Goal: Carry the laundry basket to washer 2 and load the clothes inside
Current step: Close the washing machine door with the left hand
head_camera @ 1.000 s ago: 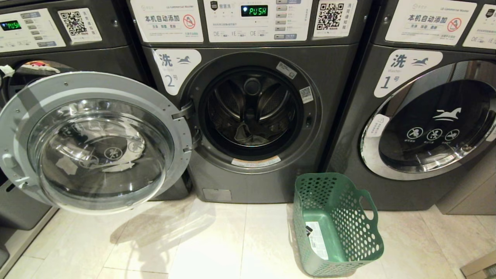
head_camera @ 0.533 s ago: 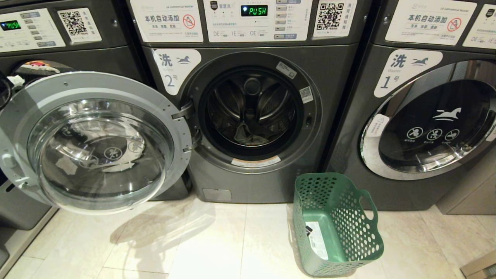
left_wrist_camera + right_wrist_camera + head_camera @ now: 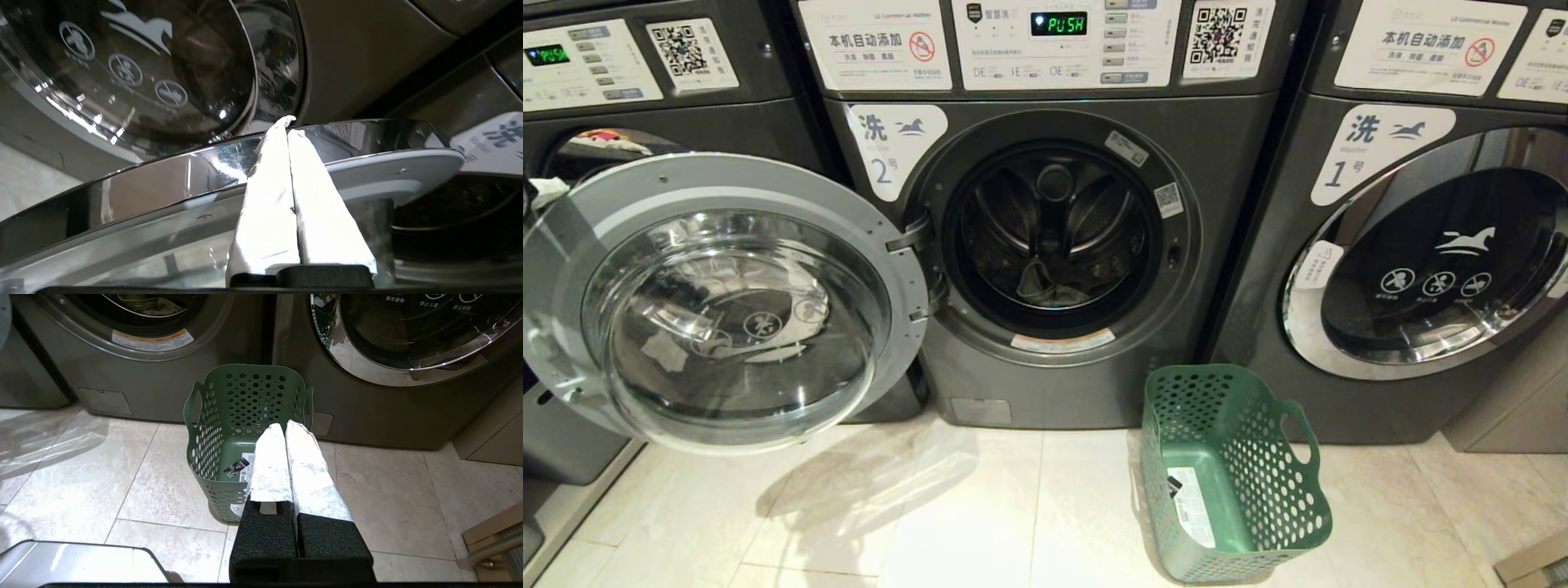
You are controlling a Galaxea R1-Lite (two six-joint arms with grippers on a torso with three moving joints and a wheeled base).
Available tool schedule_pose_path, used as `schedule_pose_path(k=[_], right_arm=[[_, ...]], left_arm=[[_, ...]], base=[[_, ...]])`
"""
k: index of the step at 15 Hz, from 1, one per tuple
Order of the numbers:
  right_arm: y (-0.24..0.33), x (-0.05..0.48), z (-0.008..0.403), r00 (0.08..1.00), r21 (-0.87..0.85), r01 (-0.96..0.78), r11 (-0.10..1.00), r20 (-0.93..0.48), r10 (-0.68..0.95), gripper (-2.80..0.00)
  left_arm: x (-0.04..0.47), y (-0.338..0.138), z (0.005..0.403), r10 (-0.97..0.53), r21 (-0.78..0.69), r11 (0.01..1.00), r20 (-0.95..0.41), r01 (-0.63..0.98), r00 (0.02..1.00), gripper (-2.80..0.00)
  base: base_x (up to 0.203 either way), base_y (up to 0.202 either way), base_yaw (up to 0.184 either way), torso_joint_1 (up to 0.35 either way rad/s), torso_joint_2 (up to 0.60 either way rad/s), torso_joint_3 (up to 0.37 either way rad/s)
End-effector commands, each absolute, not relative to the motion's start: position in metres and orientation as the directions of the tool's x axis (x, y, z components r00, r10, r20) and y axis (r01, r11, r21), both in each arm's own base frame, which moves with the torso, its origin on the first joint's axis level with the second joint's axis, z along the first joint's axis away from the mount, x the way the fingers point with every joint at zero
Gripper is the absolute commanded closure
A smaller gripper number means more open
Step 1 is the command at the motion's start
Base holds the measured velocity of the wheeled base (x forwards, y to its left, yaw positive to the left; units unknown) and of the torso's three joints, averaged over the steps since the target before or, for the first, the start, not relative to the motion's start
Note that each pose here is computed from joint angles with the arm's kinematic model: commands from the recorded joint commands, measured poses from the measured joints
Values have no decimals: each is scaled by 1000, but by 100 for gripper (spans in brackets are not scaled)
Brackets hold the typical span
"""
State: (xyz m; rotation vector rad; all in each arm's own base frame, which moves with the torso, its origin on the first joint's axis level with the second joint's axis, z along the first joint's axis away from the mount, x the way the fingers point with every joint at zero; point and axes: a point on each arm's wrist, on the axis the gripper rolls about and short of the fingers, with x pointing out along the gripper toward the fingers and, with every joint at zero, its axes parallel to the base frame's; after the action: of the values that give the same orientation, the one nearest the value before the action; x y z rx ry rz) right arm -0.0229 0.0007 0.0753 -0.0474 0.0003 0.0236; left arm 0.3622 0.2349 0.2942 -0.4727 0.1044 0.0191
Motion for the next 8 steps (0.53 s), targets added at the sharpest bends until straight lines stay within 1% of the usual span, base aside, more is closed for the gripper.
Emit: schedule_pose_path(k=[1,5,8], right_arm=[[1,-23,75,1000,-48,-25,999,0,25,0],[1,-23,75,1000,-46,-25,999,0,25,0],[1,-23,76,1000,-38,-24,999,3,24,0]], left_arm=[[352,227,302,-41,-482,875,-141,-32,989,0],[337,214,310,-95,-532,846,-205,-29,974,0],[314,200,318,-175,-600,799,-275,-26,945,0]], base=[[0,0,0,0,0,0],[0,0,0,0,0,0],[0,0,0,0,0,0]])
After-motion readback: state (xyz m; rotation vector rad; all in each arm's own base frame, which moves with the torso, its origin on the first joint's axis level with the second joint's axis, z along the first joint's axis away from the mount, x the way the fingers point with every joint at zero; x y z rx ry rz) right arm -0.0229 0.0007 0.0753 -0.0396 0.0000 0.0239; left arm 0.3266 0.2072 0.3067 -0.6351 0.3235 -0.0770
